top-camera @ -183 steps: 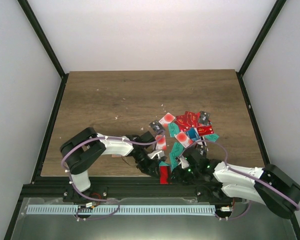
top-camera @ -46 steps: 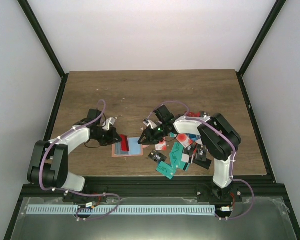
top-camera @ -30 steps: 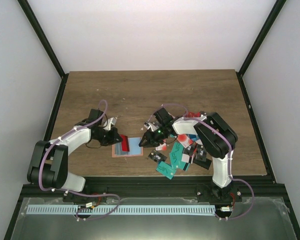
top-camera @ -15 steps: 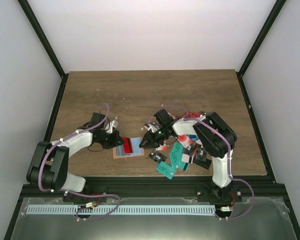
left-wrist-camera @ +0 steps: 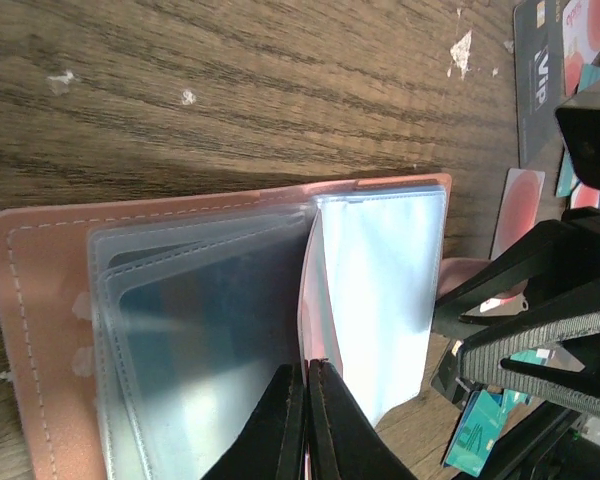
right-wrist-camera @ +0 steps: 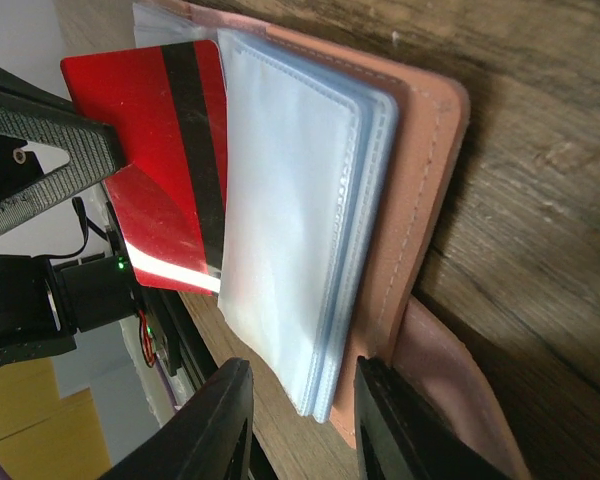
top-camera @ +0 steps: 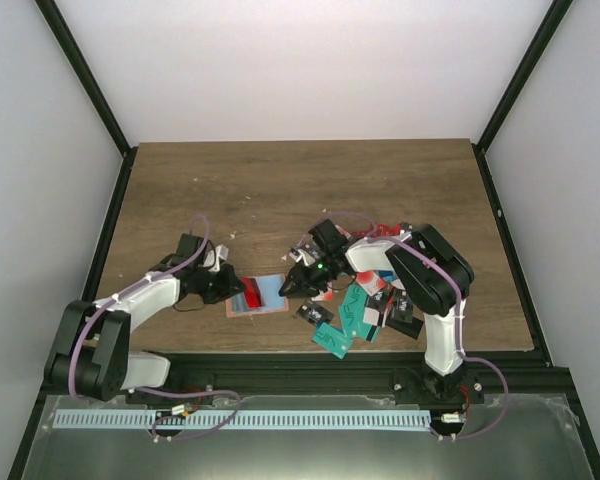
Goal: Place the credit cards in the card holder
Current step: Insert the credit card into the card holder.
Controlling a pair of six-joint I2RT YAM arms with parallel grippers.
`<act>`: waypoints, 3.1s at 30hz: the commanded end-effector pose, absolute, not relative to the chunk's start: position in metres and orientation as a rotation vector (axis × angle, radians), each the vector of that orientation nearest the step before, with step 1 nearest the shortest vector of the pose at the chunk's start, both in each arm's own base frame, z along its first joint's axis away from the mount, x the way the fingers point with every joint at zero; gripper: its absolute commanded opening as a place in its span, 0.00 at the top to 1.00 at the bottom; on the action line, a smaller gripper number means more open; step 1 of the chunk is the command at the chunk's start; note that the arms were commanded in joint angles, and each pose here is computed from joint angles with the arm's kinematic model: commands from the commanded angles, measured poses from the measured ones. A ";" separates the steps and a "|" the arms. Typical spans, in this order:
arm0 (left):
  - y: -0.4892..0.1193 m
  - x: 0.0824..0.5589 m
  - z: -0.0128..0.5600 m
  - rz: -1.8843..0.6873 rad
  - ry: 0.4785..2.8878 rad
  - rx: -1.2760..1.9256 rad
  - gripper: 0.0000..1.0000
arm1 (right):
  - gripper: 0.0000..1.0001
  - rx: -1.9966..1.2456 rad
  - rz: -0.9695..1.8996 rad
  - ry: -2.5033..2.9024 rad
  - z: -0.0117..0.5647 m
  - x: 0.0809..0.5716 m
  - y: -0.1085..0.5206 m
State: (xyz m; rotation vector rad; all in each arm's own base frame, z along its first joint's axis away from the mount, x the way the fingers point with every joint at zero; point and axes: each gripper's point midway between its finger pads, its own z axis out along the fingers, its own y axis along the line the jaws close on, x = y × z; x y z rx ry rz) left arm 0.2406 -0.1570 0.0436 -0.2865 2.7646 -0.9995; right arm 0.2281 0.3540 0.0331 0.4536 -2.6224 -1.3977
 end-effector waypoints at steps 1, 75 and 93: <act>-0.154 0.238 0.036 -0.992 2.755 -0.331 0.96 | 0.69 0.404 -1.321 -2.605 0.014 0.215 0.346; -0.201 0.258 0.014 -1.194 2.928 -0.047 0.95 | 0.70 0.494 -1.264 -2.624 0.005 0.243 0.363; -0.182 0.261 0.040 -0.957 3.013 -0.036 0.67 | 0.70 0.486 -1.304 -2.656 0.023 0.259 0.358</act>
